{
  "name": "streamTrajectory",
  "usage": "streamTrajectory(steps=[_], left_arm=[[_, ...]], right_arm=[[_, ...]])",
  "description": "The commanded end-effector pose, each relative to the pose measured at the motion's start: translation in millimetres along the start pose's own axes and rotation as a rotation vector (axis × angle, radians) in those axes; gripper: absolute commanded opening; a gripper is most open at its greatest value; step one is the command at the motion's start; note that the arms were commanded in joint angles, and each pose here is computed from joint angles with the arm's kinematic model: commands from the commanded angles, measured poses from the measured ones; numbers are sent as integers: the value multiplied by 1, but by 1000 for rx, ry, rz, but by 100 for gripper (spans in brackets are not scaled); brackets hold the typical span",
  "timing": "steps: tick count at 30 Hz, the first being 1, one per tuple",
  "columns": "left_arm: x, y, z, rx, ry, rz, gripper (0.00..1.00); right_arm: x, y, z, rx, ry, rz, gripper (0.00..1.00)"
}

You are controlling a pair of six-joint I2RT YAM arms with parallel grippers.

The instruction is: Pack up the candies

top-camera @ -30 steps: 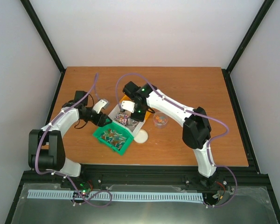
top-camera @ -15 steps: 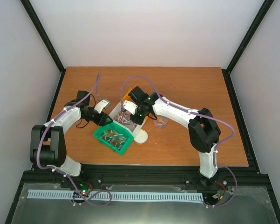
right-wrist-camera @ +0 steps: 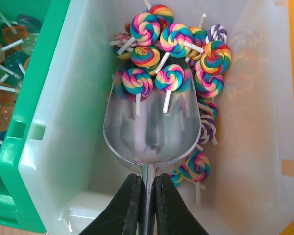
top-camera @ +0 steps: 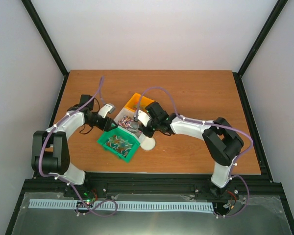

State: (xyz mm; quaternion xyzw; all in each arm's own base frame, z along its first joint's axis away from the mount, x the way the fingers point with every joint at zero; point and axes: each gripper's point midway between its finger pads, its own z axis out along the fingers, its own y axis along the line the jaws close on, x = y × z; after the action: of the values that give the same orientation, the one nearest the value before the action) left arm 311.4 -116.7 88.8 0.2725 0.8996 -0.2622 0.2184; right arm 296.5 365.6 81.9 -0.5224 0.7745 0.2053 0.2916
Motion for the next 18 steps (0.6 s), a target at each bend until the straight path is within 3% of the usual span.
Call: streamTrajectory(steps=[1,18], left_arm=[[-15,-8,1,68,-30,-21,46],[-24,1,-10,39,-51,-27,44]], right_arm=[[-56,9,-11,-38,-304,-58,3],[-54,9,-18,-104,-374,-53,3]])
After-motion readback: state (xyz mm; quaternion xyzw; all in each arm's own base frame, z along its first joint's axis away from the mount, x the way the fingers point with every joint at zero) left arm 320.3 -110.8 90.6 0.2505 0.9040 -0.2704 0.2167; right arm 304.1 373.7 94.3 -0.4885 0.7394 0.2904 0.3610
